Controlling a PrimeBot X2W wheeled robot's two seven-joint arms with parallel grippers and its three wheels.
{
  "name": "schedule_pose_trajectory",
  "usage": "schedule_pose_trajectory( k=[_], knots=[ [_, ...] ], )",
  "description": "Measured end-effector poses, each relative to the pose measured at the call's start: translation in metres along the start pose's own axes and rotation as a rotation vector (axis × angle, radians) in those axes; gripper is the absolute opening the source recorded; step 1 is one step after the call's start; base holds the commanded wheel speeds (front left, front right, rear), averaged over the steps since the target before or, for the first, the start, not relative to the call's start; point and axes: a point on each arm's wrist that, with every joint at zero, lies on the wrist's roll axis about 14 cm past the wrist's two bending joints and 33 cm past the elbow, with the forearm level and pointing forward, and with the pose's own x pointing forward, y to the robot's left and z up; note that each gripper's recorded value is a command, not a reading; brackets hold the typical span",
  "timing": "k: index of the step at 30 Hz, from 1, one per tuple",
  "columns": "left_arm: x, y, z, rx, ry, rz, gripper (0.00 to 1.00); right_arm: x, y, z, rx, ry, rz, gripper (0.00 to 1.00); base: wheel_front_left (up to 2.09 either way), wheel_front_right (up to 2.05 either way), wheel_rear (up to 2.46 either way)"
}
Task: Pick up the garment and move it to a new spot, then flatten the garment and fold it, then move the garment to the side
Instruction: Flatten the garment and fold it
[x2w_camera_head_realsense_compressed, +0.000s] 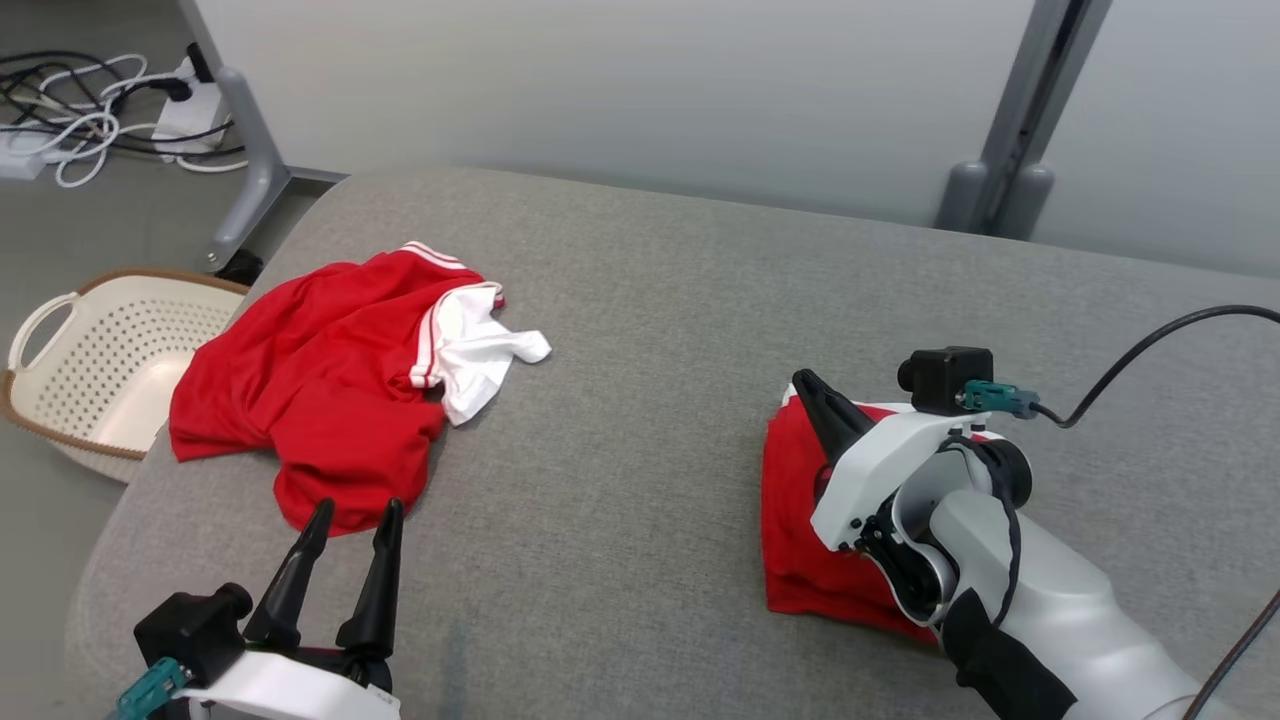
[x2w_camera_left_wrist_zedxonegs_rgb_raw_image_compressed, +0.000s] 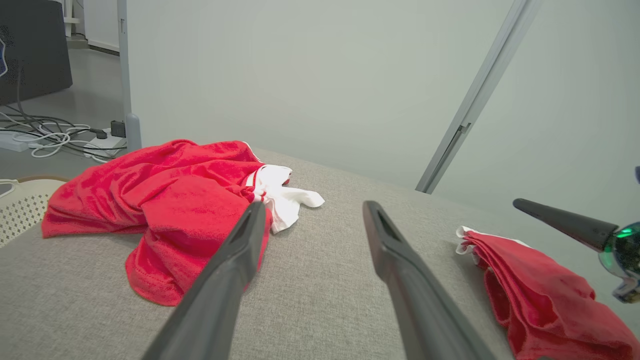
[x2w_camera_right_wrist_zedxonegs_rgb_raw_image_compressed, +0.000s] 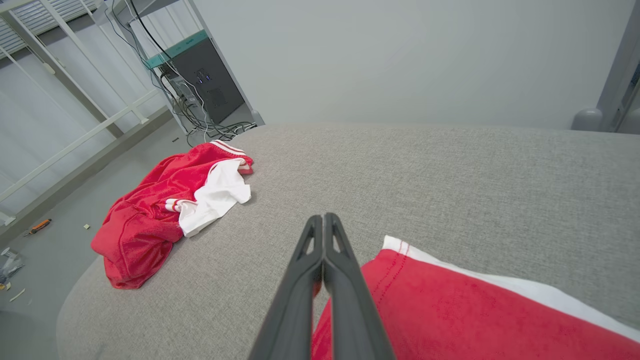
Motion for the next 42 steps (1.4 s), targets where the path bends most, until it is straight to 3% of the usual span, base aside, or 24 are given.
schedule_pose_trajectory(
  k=[1,2,3,4,5,10,11,17,26,42],
  knots=[
    [0.000,-0.002,-0.001,0.000,0.003,-0.009,1.00,-0.003,-0.001,0.004,-0.005,-0.014,-0.004,0.00,0.00,0.00,0.00],
    [0.000,-0.005,-0.003,-0.001,0.007,-0.017,1.00,-0.007,-0.002,0.007,-0.008,-0.028,-0.007,0.16,0.00,0.00,0.00],
    [0.001,-0.008,-0.004,-0.001,0.009,-0.029,1.00,-0.012,-0.004,0.009,-0.010,-0.038,-0.012,0.16,0.00,0.00,0.00],
    [0.002,-0.012,-0.003,0.001,0.007,-0.041,1.00,-0.017,-0.007,0.012,-0.014,-0.052,-0.021,0.44,0.00,0.00,0.00],
    [0.004,-0.015,-0.003,0.002,0.006,-0.053,1.00,-0.022,-0.012,0.015,-0.019,-0.062,-0.033,1.00,0.00,0.00,0.00],
    [0.012,-0.029,-0.001,0.007,-0.004,-0.100,1.00,-0.044,-0.031,0.036,-0.036,-0.133,-0.076,1.00,0.00,0.00,0.00],
    [0.016,-0.034,0.000,0.009,-0.007,-0.117,1.00,-0.056,-0.043,0.058,-0.050,-0.201,-0.103,1.00,0.00,0.00,0.00],
    [0.023,-0.046,0.003,0.012,-0.018,-0.151,1.00,-0.096,-0.071,0.076,-0.071,-0.309,-0.194,1.00,0.00,0.00,0.00],
    [0.031,-0.056,0.023,0.038,-0.082,-0.182,1.00,-0.159,-0.092,0.061,-0.100,-0.405,-0.329,1.00,0.00,0.00,0.00],
    [0.026,-0.064,0.023,0.095,-0.093,-0.207,1.00,-0.218,-0.107,0.020,-0.087,-0.418,-0.532,1.00,0.00,0.00,0.00]
  ],
)
